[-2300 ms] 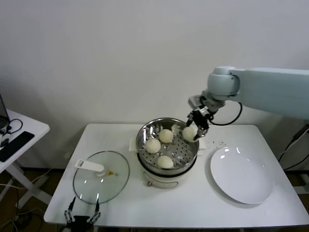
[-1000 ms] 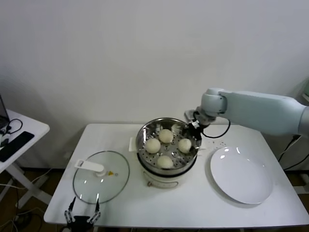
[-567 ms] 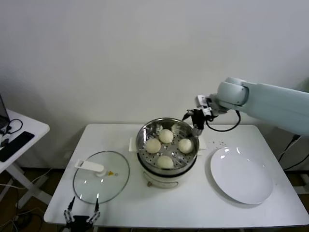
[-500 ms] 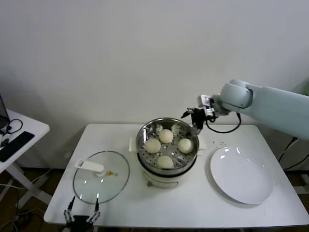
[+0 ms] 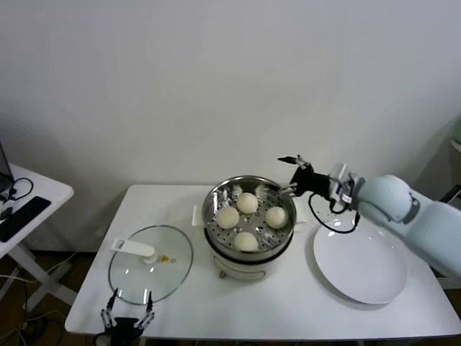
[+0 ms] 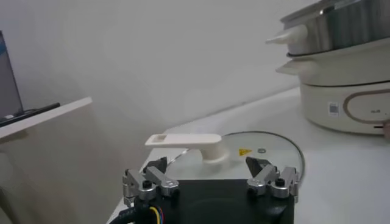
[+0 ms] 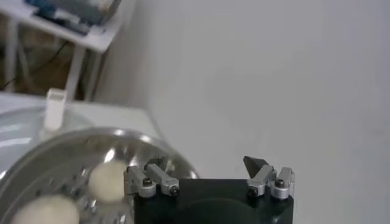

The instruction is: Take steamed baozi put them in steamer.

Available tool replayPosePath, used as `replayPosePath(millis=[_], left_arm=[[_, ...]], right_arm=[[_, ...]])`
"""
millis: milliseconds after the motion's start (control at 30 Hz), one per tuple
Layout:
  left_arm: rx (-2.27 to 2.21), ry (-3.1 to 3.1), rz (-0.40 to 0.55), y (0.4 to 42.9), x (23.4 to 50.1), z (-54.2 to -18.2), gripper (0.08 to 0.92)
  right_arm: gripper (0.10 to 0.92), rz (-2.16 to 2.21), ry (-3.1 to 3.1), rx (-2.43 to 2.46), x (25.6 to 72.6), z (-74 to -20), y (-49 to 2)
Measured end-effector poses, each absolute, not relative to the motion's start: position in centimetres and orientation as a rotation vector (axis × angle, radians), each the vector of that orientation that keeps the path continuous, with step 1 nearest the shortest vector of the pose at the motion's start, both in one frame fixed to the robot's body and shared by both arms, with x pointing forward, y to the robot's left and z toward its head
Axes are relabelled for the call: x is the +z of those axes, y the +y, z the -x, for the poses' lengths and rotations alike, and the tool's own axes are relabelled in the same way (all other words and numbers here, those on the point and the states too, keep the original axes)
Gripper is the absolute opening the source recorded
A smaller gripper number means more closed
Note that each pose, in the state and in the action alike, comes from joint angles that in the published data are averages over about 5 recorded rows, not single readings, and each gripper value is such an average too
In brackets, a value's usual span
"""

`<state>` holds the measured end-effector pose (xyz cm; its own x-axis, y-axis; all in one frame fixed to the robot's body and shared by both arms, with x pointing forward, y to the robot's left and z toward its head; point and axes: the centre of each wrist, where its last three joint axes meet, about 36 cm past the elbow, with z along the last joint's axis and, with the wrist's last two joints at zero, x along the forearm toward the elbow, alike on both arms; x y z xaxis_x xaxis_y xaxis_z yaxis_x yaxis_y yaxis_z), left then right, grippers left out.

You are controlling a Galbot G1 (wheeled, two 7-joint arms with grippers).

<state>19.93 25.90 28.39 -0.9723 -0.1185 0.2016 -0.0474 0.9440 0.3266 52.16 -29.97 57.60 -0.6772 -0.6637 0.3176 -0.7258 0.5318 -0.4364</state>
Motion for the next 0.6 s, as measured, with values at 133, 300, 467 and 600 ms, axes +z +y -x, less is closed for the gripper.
replayPosePath(millis=[133, 300, 467, 600], left_arm=[[-0.472, -2.888, -0.123, 25.8, 28.3, -20.2, 0.823], [-0.465, -2.898, -0.131, 25.8, 28.2, -20.5, 0.823], [-0.459, -2.908, -0.136, 25.8, 28.0, -20.7, 0.823], [-0.457, -2.917, -0.14, 25.9, 28.0, -20.8, 0.823]], right_arm=[[0.823, -1.17, -2.821, 0.706, 55.8, -50.0, -29.5], [0.823, -1.073, -3.023, 0.49, 52.2, -46.8, -29.8], [0.823, -0.901, -3.12, 0.26, 45.9, -41.8, -30.5], [0.823, -0.753, -3.133, 0.089, 40.5, -36.3, -30.3]])
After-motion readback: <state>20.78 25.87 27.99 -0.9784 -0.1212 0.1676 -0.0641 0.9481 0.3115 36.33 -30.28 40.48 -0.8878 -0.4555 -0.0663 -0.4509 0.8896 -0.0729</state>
